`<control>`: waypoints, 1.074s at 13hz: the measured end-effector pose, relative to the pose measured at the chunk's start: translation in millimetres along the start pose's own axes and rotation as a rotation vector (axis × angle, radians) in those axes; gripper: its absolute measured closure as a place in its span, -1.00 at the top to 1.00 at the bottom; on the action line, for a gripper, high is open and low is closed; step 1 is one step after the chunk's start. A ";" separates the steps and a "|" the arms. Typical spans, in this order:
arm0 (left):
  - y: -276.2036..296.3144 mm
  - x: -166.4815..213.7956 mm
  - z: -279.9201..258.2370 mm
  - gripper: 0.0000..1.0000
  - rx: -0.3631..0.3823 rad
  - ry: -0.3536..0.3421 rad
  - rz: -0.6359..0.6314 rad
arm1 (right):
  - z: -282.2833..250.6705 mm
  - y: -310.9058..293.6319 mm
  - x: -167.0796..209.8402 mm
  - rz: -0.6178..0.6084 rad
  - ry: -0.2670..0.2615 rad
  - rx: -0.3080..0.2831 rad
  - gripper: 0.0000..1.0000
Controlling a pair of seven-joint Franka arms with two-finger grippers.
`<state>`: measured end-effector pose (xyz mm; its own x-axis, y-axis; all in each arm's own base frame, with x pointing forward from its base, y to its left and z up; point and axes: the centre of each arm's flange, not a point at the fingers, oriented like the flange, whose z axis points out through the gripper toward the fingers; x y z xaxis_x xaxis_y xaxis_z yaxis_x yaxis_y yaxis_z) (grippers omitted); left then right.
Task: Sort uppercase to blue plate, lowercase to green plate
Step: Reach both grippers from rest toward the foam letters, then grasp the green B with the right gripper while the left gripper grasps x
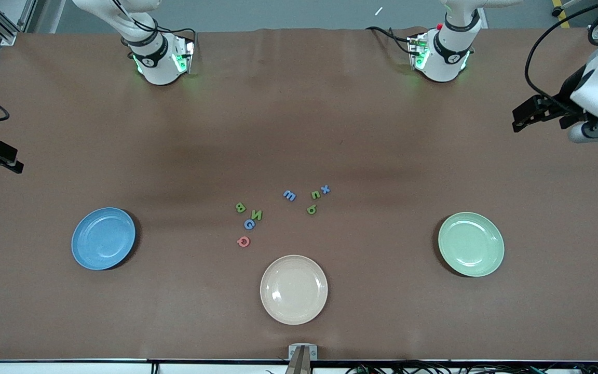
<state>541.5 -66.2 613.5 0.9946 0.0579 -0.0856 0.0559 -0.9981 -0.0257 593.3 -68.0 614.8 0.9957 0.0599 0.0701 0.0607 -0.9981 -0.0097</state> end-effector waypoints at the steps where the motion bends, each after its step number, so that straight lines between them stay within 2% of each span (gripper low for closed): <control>1: 12.0 7.7 14.2 1.00 0.001 -0.021 0.012 | 0.4 -0.2 0.2 0.000 -0.001 0.000 1.00; 3: 52.7 24.6 46.9 0.99 0.000 -0.033 0.044 | 6.4 -1.2 0.7 -0.003 -0.019 0.004 1.00; 7: 143.6 34.3 109.2 1.00 -0.017 0.014 0.090 | 61.5 -22.6 13.9 -0.052 -0.140 0.023 1.00; 8: 164.6 34.9 129.9 1.00 -0.022 0.019 0.060 | 86.2 -36.7 26.0 -0.076 -0.154 0.022 1.00; 10: 207.4 39.1 180.3 1.00 -0.037 0.023 -0.032 | 134.6 -72.1 52.0 -0.125 -0.137 0.029 1.00; 11: 225.3 42.0 205.6 1.00 -0.046 0.024 -0.075 | 152.2 -88.6 60.7 -0.138 -0.124 0.051 1.00; 14: 275.8 43.0 283.5 0.99 -0.073 0.021 -0.215 | 201.1 -131.6 71.3 -0.144 -0.150 0.095 1.00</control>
<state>575.0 -333.1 320.4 0.9608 0.2695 -0.0656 0.2719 -0.9618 0.0308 670.2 70.4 420.5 0.9751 0.2099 -0.0713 0.2020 -0.9737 -0.1050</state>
